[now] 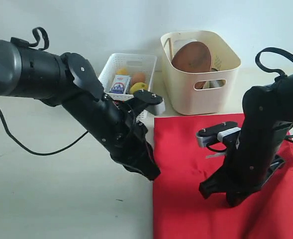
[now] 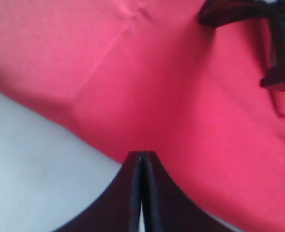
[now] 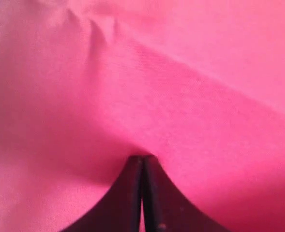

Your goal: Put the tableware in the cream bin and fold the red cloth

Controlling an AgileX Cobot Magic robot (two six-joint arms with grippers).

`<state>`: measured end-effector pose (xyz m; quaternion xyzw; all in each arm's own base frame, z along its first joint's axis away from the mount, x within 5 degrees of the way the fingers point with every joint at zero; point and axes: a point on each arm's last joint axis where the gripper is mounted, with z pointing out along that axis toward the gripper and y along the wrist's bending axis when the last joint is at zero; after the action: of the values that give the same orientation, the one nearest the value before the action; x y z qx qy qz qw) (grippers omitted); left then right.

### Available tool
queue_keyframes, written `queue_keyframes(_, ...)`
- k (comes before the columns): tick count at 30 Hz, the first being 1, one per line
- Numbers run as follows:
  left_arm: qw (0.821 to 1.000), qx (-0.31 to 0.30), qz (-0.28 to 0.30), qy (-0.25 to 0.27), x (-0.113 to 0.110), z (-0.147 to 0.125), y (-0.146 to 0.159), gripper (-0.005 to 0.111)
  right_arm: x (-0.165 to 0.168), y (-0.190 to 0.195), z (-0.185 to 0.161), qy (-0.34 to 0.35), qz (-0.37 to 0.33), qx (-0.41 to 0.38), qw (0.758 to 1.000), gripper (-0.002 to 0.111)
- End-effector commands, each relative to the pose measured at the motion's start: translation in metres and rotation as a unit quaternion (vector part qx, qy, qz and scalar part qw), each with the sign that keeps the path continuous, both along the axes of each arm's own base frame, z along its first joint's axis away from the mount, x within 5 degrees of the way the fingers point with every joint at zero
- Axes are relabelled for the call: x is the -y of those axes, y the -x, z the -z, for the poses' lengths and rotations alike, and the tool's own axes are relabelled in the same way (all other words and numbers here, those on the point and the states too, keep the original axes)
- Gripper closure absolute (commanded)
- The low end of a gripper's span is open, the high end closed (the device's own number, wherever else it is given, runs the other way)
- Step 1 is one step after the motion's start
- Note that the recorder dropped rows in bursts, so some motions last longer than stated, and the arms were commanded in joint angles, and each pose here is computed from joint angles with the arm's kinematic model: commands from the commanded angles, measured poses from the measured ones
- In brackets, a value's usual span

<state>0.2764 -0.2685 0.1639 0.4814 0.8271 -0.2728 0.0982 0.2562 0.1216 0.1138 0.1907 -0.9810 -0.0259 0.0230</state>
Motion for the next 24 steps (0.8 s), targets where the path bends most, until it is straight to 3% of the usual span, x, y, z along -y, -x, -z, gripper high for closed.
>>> queue_keyframes(1,0.999,0.002,0.042,0.006,0.016,0.0,0.017,0.106,-0.013,-0.005,0.017,-0.065,0.008,0.012,0.998,0.106)
queue_keyframes(6,0.999,0.017,0.051,0.002,0.021,0.001,0.02,0.106,-0.028,-0.005,0.015,-0.145,-0.012,0.012,0.989,0.106)
queue_keyframes(11,0.998,0.035,0.041,-0.025,0.018,0.014,0.015,0.107,-0.025,-0.006,0.002,-0.138,-0.023,0.033,0.99,0.106)
queue_keyframes(17,0.998,0.03,0.015,-0.055,0.016,0.056,0.01,0.107,-0.01,0.0,-0.009,-0.063,-0.016,0.023,0.998,0.106)
queue_keyframes(24,0.997,0.016,0.006,-0.069,0.016,0.072,0.01,0.107,0.011,0.014,0.002,0.028,-0.006,-0.005,1.0,0.106)
